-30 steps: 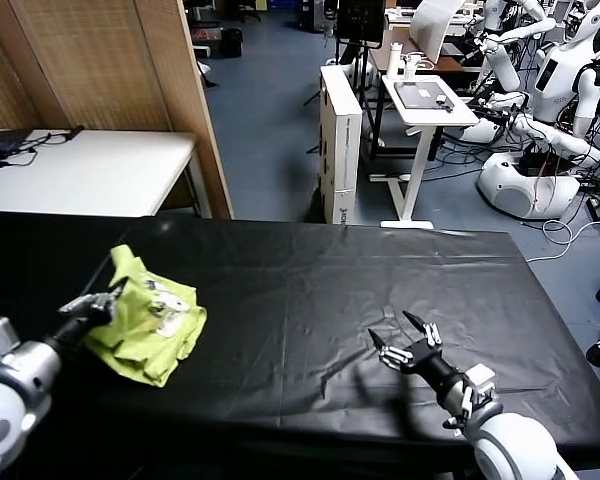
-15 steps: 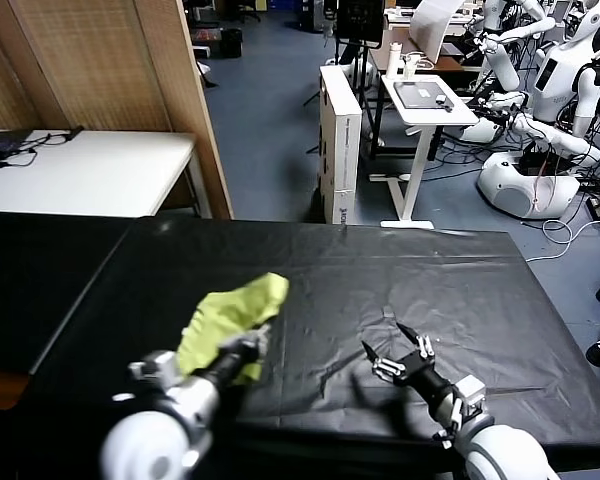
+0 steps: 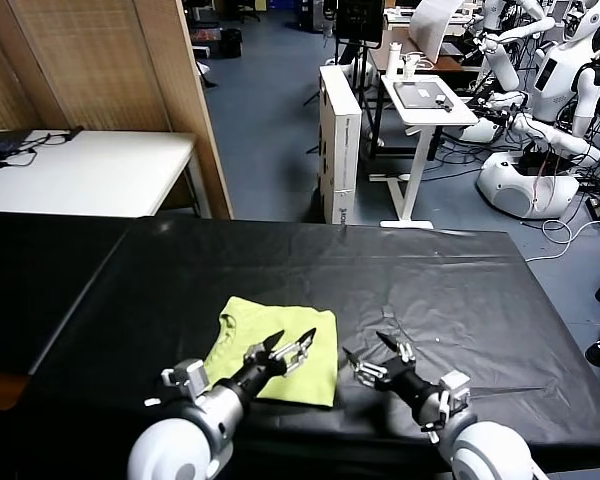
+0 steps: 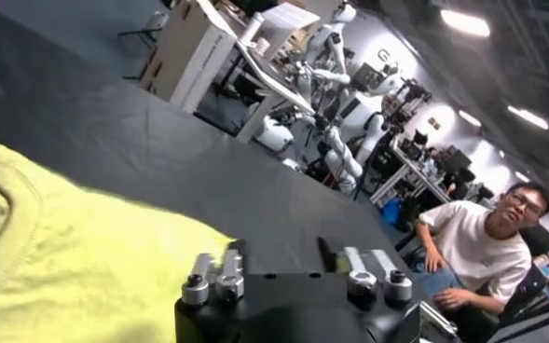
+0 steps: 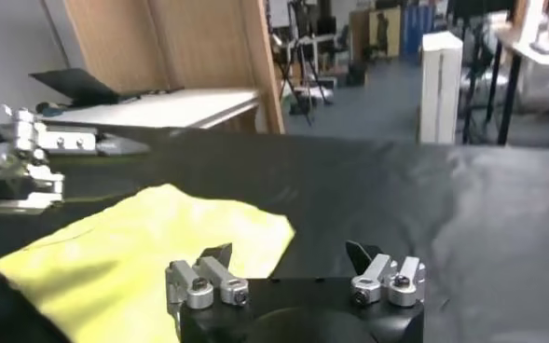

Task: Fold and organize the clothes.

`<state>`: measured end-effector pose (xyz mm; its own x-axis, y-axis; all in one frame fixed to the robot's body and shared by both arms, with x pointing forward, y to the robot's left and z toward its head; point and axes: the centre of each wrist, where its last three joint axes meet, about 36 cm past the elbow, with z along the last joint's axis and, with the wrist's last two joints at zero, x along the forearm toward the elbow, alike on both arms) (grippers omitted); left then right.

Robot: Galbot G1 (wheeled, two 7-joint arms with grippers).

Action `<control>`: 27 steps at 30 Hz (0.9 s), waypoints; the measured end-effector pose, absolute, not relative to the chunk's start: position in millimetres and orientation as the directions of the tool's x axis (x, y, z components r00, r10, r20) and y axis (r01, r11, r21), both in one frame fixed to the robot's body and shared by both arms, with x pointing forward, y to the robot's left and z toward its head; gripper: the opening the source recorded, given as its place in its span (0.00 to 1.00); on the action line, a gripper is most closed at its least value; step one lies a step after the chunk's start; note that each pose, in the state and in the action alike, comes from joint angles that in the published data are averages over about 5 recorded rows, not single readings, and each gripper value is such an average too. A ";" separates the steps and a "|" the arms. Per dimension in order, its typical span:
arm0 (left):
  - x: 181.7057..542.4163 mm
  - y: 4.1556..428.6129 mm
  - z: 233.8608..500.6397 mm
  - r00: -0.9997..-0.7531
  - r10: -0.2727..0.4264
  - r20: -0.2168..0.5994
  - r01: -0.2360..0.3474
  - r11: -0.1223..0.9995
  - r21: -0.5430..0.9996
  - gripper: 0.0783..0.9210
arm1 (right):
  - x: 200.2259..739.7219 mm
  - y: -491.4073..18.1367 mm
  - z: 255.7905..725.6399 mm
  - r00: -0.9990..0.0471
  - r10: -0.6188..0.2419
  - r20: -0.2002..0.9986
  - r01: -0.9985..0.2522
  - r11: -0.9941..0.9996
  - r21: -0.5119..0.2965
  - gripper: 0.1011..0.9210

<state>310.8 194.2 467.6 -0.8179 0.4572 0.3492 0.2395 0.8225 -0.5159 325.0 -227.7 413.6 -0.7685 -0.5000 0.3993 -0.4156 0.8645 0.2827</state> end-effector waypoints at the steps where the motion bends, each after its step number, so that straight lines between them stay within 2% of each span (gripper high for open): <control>1: 310.1 196.2 467.8 -0.820 0.451 0.352 0.235 0.826 -0.511 0.98 | 325.3 -224.9 411.8 -0.765 -0.503 0.403 -0.411 0.862 0.297 0.95; 8: 306.0 206.1 470.3 -0.834 0.422 0.356 0.212 0.840 -0.500 0.98 | 332.6 -210.2 404.5 -0.743 -0.515 0.428 -0.369 0.848 0.380 0.82; 11: 304.6 208.6 472.4 -0.838 0.415 0.354 0.207 0.842 -0.498 0.98 | 335.3 -208.2 404.2 -0.741 -0.516 0.429 -0.361 0.846 0.393 0.67; 19: 301.6 216.4 473.5 -0.846 0.397 0.357 0.194 0.852 -0.487 0.98 | 336.7 -210.7 405.6 -0.741 -0.513 0.433 -0.350 0.846 0.402 0.12; 22: 301.9 220.7 475.7 -0.850 0.391 0.353 0.192 0.854 -0.483 0.98 | 335.5 -213.8 407.4 -0.747 -0.501 0.438 -0.345 0.854 0.389 0.05; 27: 302.2 227.6 476.9 -0.858 0.373 0.353 0.183 0.864 -0.468 0.98 | 333.3 -226.1 415.6 -0.768 -0.422 0.482 -0.306 0.902 0.303 0.05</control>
<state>302.2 227.6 476.9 -0.8579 0.3732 0.3532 0.1832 0.8644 -0.4682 333.3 -226.1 415.6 -0.7678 -0.4224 0.4817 -0.3061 0.9024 0.3034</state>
